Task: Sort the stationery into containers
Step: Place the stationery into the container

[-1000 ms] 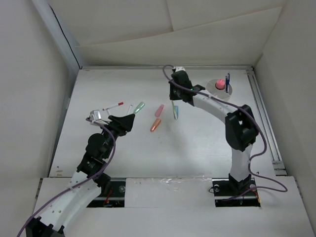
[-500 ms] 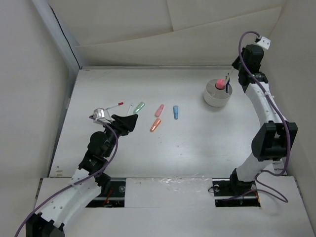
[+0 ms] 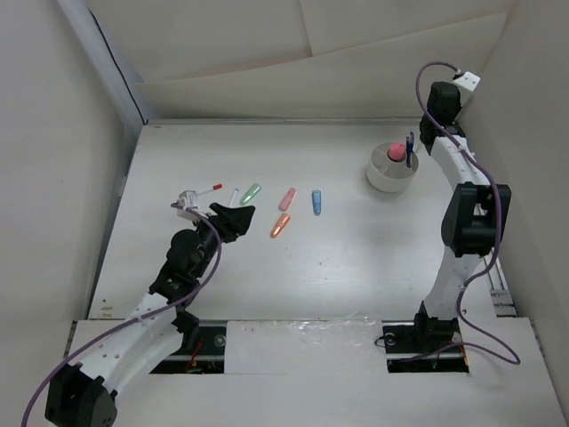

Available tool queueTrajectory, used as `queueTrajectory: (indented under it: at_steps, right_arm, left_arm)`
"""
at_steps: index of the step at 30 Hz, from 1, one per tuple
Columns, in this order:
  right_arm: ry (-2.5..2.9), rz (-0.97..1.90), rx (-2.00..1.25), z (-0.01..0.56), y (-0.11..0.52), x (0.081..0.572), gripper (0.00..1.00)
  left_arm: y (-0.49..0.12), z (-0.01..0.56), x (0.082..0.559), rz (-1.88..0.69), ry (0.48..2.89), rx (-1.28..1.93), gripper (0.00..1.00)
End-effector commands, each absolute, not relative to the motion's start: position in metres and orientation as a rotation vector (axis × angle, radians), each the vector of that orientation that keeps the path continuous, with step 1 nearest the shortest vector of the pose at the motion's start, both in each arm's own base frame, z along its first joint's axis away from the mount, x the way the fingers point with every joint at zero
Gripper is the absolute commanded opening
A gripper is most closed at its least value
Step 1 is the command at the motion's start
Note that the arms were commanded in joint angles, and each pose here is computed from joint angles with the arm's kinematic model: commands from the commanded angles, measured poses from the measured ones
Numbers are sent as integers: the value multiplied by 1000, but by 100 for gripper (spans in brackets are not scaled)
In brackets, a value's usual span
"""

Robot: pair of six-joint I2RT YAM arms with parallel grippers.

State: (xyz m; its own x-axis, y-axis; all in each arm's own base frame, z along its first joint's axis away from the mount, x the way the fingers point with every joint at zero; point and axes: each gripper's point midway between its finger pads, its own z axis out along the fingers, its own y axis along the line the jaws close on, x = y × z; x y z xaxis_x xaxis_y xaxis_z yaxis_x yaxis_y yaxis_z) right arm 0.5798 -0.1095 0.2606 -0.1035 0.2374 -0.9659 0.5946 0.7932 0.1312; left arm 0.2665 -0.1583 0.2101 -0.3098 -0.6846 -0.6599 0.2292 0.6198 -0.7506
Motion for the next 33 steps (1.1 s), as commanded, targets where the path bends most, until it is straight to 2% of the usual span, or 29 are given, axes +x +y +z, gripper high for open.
queueTrajectory:
  at_steps: [1, 33]
  right_arm:
    - [1573, -385, 662, 292, -121, 588, 0]
    - [1696, -578, 577, 201, -92, 589, 0]
  left_arm:
    - [-161, 222, 269, -974, 1593, -346, 59]
    - [-163, 215, 273, -964, 1618, -350, 59]
